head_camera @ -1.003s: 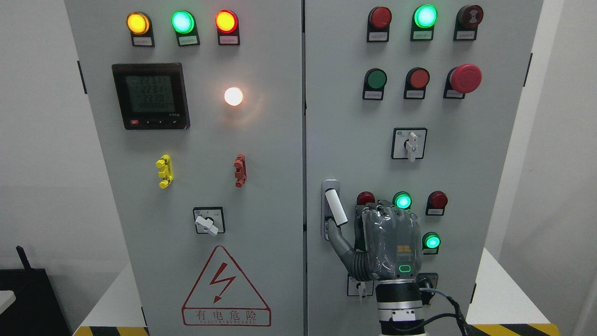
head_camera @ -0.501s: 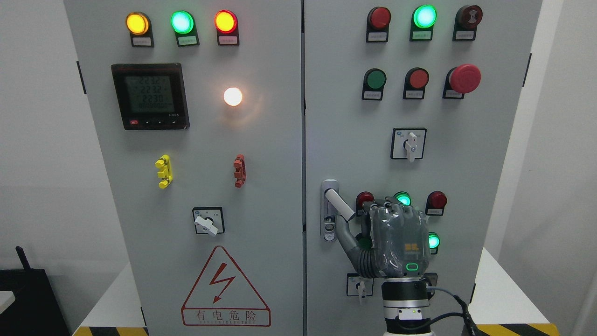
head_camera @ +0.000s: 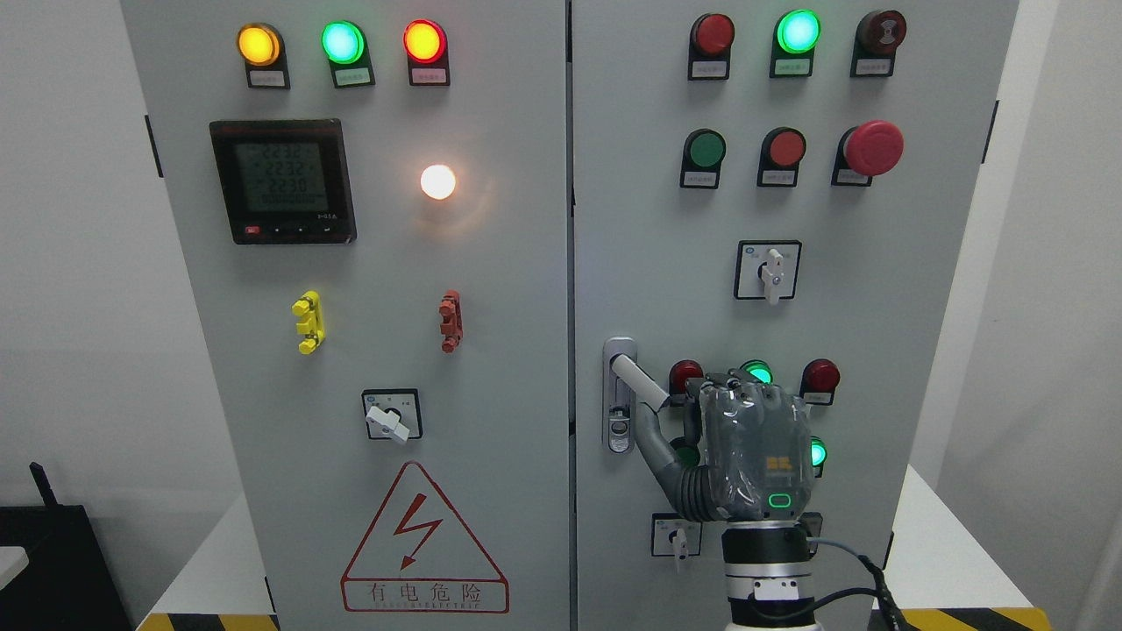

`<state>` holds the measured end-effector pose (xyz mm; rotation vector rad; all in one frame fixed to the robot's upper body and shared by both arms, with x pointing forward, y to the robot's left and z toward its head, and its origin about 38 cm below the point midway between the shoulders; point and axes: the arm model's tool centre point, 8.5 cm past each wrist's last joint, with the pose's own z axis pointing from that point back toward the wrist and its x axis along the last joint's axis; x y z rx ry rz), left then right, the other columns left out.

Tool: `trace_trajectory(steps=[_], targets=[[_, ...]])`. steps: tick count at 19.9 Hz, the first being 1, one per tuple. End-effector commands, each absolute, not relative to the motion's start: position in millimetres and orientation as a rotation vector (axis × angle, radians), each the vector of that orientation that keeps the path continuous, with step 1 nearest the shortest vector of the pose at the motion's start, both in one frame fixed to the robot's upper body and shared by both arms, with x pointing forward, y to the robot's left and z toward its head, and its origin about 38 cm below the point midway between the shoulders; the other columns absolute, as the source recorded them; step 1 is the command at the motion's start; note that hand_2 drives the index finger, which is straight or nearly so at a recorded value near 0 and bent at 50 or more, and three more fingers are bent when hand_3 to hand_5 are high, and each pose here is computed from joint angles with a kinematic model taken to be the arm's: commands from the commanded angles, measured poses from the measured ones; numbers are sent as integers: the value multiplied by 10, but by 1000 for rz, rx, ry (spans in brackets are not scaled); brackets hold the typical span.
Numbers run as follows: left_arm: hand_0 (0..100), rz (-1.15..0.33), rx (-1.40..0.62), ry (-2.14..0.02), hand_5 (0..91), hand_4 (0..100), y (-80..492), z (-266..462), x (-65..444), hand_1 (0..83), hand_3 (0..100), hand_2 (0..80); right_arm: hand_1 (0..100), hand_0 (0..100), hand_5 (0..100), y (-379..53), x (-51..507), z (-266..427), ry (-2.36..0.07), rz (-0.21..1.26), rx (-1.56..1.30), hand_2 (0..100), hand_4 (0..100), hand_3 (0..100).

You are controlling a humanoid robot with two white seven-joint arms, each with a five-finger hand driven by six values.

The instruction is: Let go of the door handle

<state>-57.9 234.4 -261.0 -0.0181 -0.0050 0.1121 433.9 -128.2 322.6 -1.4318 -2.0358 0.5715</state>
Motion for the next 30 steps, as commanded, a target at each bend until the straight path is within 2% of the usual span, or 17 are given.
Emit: trace_trajectory(steps=[1,30], targets=[[120,99,-19,16,0,0,2340,-2601,-648,389,0,0,499,442,969,-1326,4325,3243,-2034,562,-1443,958,880,1000],[120,99,-19,16,0,0,2340,-2601,-648,389,0,0,505,437,972,-1342,4317,3323,-2049,546,-1453,960,884,1000]])
